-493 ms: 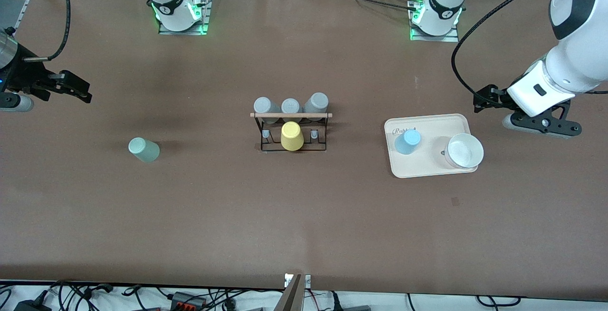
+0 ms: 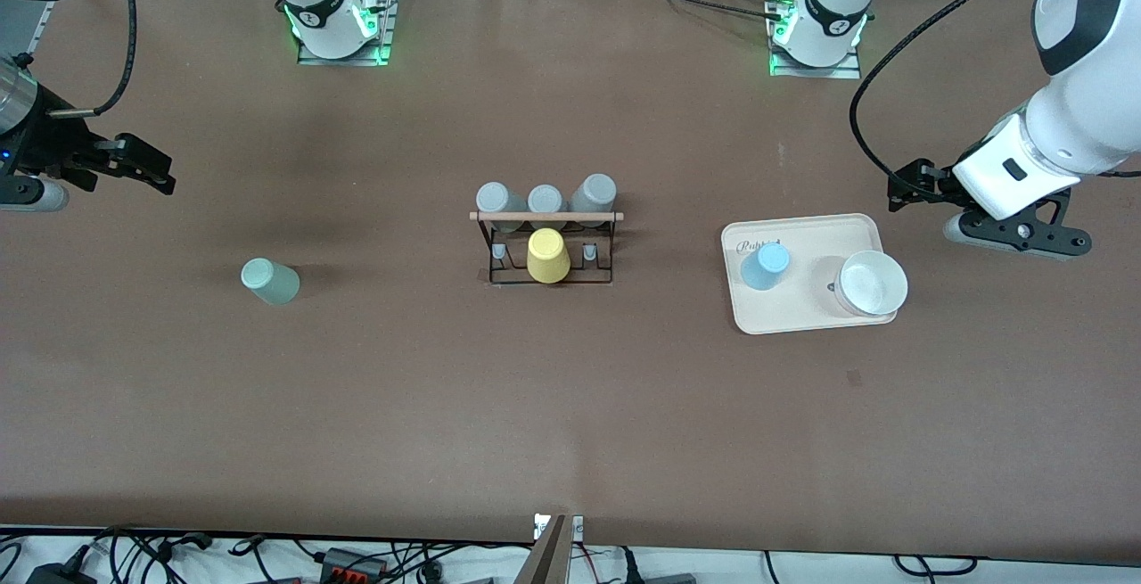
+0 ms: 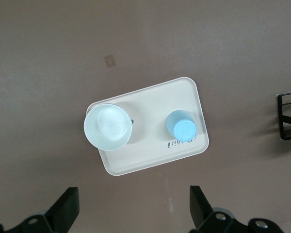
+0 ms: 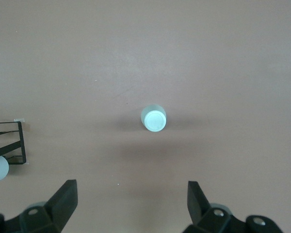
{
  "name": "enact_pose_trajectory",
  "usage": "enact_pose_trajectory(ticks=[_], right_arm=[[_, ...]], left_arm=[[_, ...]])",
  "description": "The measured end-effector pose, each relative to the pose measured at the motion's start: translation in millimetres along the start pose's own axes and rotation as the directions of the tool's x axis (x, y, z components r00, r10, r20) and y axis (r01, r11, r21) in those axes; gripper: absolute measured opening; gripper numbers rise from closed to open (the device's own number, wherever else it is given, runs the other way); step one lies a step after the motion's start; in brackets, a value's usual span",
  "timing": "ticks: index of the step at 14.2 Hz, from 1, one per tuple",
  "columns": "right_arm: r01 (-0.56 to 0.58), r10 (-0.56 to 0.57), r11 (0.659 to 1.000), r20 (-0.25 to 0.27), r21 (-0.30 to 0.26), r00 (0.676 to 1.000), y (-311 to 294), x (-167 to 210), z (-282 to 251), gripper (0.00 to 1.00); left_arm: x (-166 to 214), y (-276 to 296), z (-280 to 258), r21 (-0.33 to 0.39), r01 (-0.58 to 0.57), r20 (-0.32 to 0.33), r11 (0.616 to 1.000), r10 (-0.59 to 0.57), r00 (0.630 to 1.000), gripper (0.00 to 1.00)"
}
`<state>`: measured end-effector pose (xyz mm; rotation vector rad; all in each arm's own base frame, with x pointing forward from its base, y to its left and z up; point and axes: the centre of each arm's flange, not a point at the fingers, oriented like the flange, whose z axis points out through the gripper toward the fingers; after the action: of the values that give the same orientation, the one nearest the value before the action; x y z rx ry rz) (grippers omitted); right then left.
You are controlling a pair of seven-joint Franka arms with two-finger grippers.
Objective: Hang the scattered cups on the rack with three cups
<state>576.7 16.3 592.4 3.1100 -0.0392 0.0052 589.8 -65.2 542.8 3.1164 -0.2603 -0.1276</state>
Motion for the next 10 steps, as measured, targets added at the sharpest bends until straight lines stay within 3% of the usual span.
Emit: enact_pose_trajectory(ticks=[4,10], right_arm=[[0.0,0.0,1.0,-0.001,0.0,1.0,0,0,-1,1.0],[0.0,0.0,1.0,-0.002,0.0,1.0,0,0,-1,1.0]], left_arm=[[17,10,37,-0.012,-0.018,0.042,1.0,0.018,0.999,1.0],[63,53,191,-0.052,0.037,0.087,0.998,-0.032,0.996,1.0]])
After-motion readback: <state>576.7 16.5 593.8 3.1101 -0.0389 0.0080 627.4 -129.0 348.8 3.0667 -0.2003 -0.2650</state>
